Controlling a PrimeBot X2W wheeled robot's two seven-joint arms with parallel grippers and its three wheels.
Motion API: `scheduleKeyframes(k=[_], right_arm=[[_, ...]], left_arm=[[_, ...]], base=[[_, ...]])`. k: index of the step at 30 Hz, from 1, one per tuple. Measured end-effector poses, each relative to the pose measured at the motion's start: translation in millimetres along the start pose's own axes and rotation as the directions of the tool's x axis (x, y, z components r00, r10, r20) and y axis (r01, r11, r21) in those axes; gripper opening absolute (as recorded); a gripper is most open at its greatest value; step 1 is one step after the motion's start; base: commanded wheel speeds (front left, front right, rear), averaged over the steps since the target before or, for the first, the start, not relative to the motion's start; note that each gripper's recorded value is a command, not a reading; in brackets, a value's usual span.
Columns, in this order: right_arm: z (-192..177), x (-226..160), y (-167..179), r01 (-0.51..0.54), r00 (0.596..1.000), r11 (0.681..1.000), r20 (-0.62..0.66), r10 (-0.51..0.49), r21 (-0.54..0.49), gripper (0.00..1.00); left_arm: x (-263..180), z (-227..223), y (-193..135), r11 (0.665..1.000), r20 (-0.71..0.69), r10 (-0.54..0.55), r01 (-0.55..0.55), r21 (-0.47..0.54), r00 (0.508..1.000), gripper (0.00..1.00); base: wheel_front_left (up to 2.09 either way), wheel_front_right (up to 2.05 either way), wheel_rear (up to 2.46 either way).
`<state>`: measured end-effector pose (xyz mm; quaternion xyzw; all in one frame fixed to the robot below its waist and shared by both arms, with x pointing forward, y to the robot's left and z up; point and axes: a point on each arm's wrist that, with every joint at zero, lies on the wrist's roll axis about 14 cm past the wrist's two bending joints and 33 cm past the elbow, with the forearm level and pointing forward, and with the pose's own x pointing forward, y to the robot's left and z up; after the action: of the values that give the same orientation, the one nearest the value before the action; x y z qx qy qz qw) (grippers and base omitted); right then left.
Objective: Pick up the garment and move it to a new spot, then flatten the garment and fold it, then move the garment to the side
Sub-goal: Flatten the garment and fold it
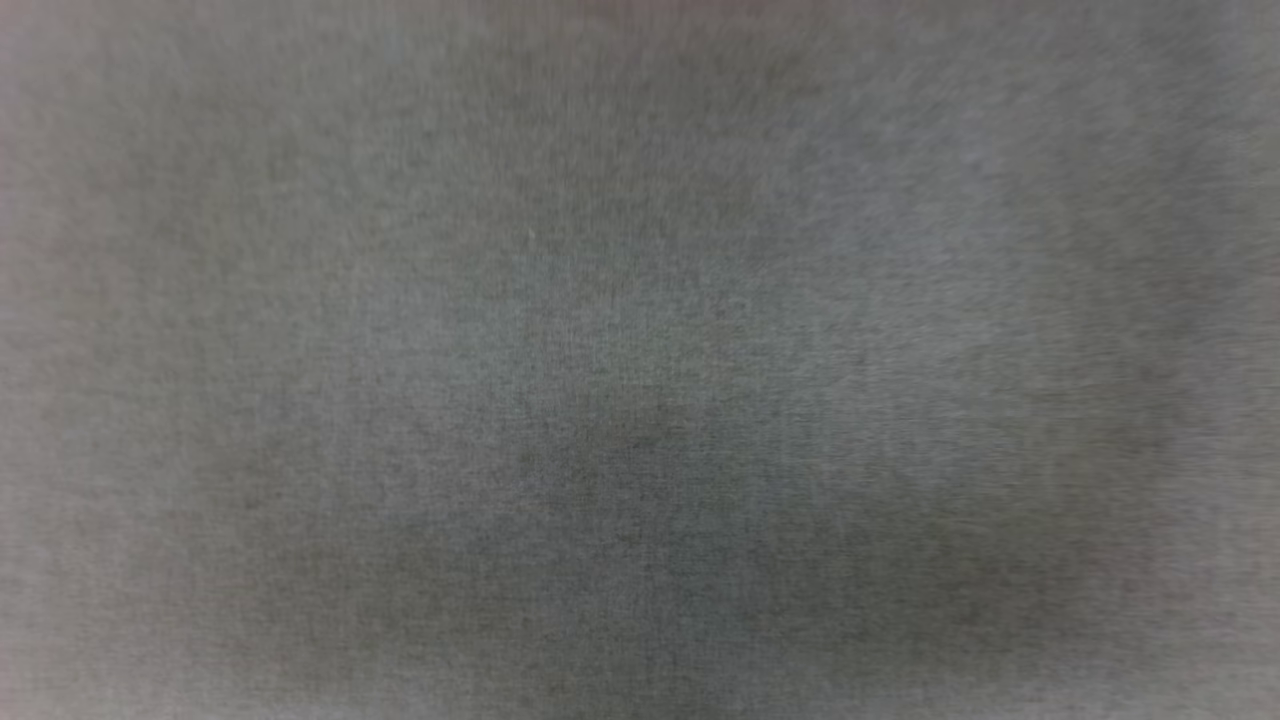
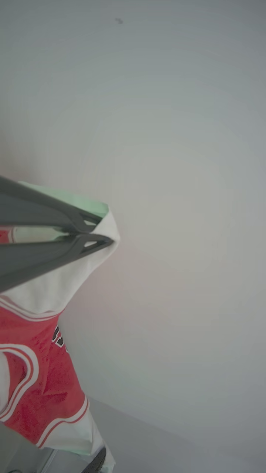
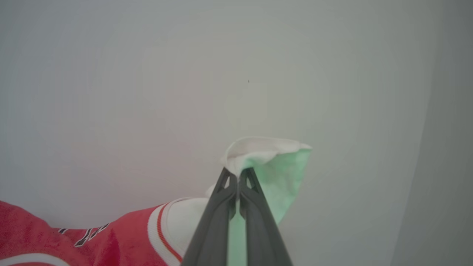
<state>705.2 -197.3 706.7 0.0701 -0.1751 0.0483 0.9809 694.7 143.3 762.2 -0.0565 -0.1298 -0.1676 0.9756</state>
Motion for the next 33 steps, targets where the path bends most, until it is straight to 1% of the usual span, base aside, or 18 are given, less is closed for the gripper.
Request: scheduleKeyframes(k=[2,4,6,7,9,12,15,16,19,21,22,23,25,27,28,29,31,33], right_arm=[[-44,-4,-6,-0.003,0.997,1.0,-0.073,0.002,-0.012,0.0],[-88,-12,-9,-0.005,0.988,1.0,-0.156,0.006,0.006,0.0],[-124,-24,-11,-0.003,0.972,0.999,-0.234,0.01,0.033,0.0],[-138,-29,-10,0.004,0.964,0.998,-0.265,0.012,0.062,0.0],[-163,-41,-6,0.011,0.94,0.994,-0.341,0.027,0.11,0.0],[-182,-60,-6,0.058,0.901,0.978,-0.432,0.036,0.201,0.0],[-192,-82,-9,0.08,0.855,0.97,-0.516,0.05,0.228,0.0],[-194,-90,-11,0.1,0.84,0.963,-0.54,0.053,0.25,0.0],[-197,-116,-18,0.149,0.776,0.95,-0.629,0.059,0.273,0.0],[-198,-135,-24,0.157,0.72,0.956,-0.692,0.061,0.248,0.0],[-198,-145,-28,0.164,0.7,0.956,-0.712,0.06,0.242,0.0],[-199,-157,-30,0.163,0.669,0.96,-0.741,0.062,0.227,0.0],[-196,-177,-31,0.15,0.623,0.967,-0.779,0.068,0.204,0.0],[-193,-198,-31,0.123,0.574,0.975,-0.815,0.081,0.184,0.0],[-191,-208,-30,0.113,0.554,0.977,-0.828,0.088,0.18,0.0],[-189,-218,-31,0.1,0.539,0.981,-0.837,0.089,0.169,0.0],[-180,-233,-33,0.076,0.525,0.986,-0.847,0.088,0.15,0.0],[-172,-249,-35,0.058,0.505,0.989,-0.859,0.09,0.138,0.0]], left_arm=[[-1,-46,4,1.0,-0.065,-0.009,0.008,-0.014,0.998,0.0],[-8,-90,10,0.999,-0.138,-0.007,-0.001,-0.054,0.99,0.0],[-22,-122,23,0.997,-0.198,0.011,-0.026,-0.072,0.98,0.0],[-29,-134,31,0.995,-0.232,0.023,-0.045,-0.09,0.973,0.0],[-44,-153,41,0.994,-0.291,0.04,-0.069,-0.089,0.956,0.0],[-67,-175,46,0.988,-0.379,0.048,-0.098,-0.115,0.924,0.0],[-90,-187,47,0.979,-0.448,0.046,-0.129,-0.156,0.893,0.0],[-99,-189,47,0.978,-0.469,0.044,-0.135,-0.161,0.882,0.0],[-124,-193,45,0.975,-0.528,0.038,-0.148,-0.169,0.848,0.0],[-143,-197,42,0.979,-0.572,0.029,-0.139,-0.15,0.82,0.0],[-155,-201,38,0.98,-0.596,0.021,-0.133,-0.145,0.803,0.0],[-166,-205,35,0.981,-0.616,0.015,-0.131,-0.144,0.788,0.0],[-188,-209,27,0.984,-0.655,0.002,-0.12,-0.135,0.756,0.0],[-211,-210,24,0.987,-0.686,0.011,-0.119,-0.111,0.728,0.0],[-222,-209,24,0.988,-0.693,0.023,-0.12,-0.092,0.721,0.0],[-231,-206,26,0.989,-0.695,0.042,-0.126,-0.071,0.718,0.0],[-249,-196,30,0.99,-0.687,0.079,-0.136,-0.03,0.722,0.0],[-267,-190,29,0.988,-0.686,0.092,-0.152,-0.028,0.721,0.0]], base=[[0.0,0.0,0.0],[0.0,0.0,0.0],[0.0,0.0,0.0],[0.0,0.0,0.0],[0.0,0.0,0.0],[0.0,0.0,0.0],[0.0,0.0,0.0],[0.0,0.0,0.0],[0.0,0.0,0.0],[0.0,0.0,0.0],[0.0,0.0,0.0],[0.0,0.0,0.0],[0.0,0.0,0.0],[0.0,0.0,0.0],[0.0,0.0,0.0],[0.0,0.0,0.0],[0.0,0.0,0.0],[0.0,0.0,0.0]])
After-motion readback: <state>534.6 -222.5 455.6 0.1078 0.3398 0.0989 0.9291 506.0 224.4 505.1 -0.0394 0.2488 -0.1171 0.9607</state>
